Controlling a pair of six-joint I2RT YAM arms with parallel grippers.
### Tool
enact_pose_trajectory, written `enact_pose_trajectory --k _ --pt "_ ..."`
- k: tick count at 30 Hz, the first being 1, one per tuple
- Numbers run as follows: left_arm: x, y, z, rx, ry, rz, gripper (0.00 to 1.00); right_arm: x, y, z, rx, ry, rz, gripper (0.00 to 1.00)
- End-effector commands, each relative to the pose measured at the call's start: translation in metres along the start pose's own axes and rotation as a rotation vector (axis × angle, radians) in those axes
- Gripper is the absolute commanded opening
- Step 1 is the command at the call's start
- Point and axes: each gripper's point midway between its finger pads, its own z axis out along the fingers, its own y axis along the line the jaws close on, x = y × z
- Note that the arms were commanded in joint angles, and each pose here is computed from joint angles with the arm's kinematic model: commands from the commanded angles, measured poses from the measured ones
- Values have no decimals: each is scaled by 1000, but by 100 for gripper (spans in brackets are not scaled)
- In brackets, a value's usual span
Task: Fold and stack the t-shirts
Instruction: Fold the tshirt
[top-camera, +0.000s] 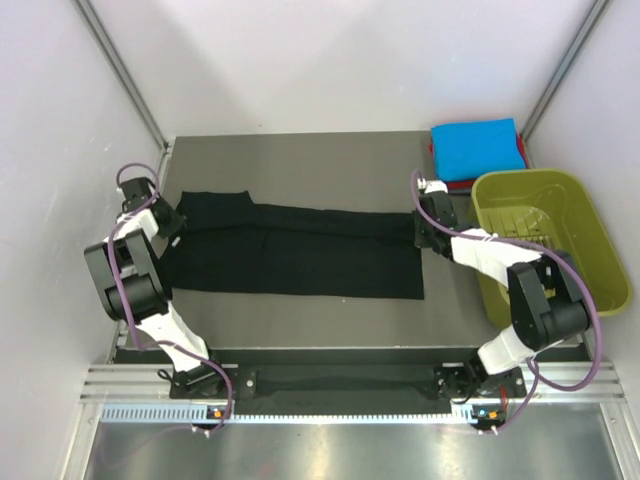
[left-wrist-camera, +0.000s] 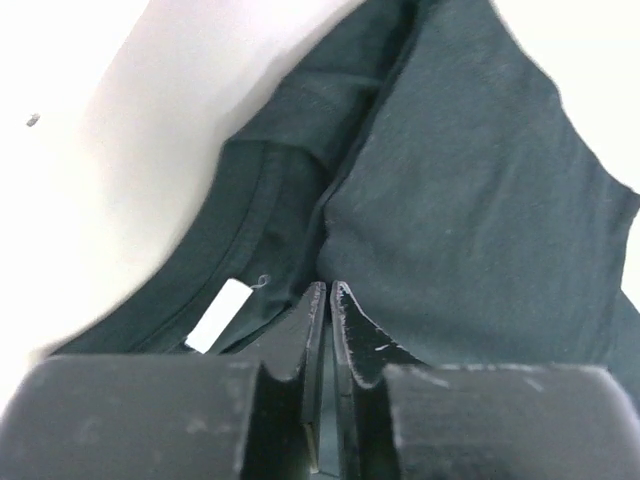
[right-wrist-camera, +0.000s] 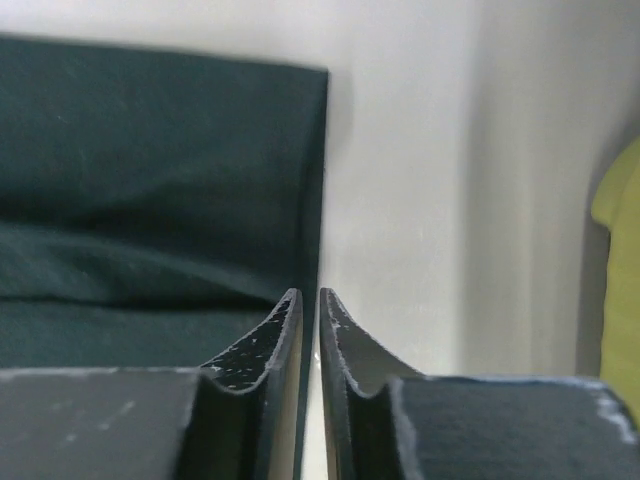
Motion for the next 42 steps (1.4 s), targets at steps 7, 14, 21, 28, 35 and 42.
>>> enact_pose_trajectory --k 7,14,21,28,35,42 --pt "-67 -22 -70 -121 -235 47 25 -19 8 -36 -44 12 61 25" --pt "-34 -123 -70 161 -187 189 27 -55 37 -26 -130 -34 72 19" --pt "17 -152 -21 144 38 308 29 -75 76 -5 -211 -14 43 18" --pt "1 -98 -11 45 80 269 35 -79 110 4 -291 -6 19 22" --pt "46 -58 7 -50 176 256 32 -51 139 25 -319 82 -13 20" --pt "49 -38 -6 -127 139 261 29 -5 135 30 -307 153 -22 19"
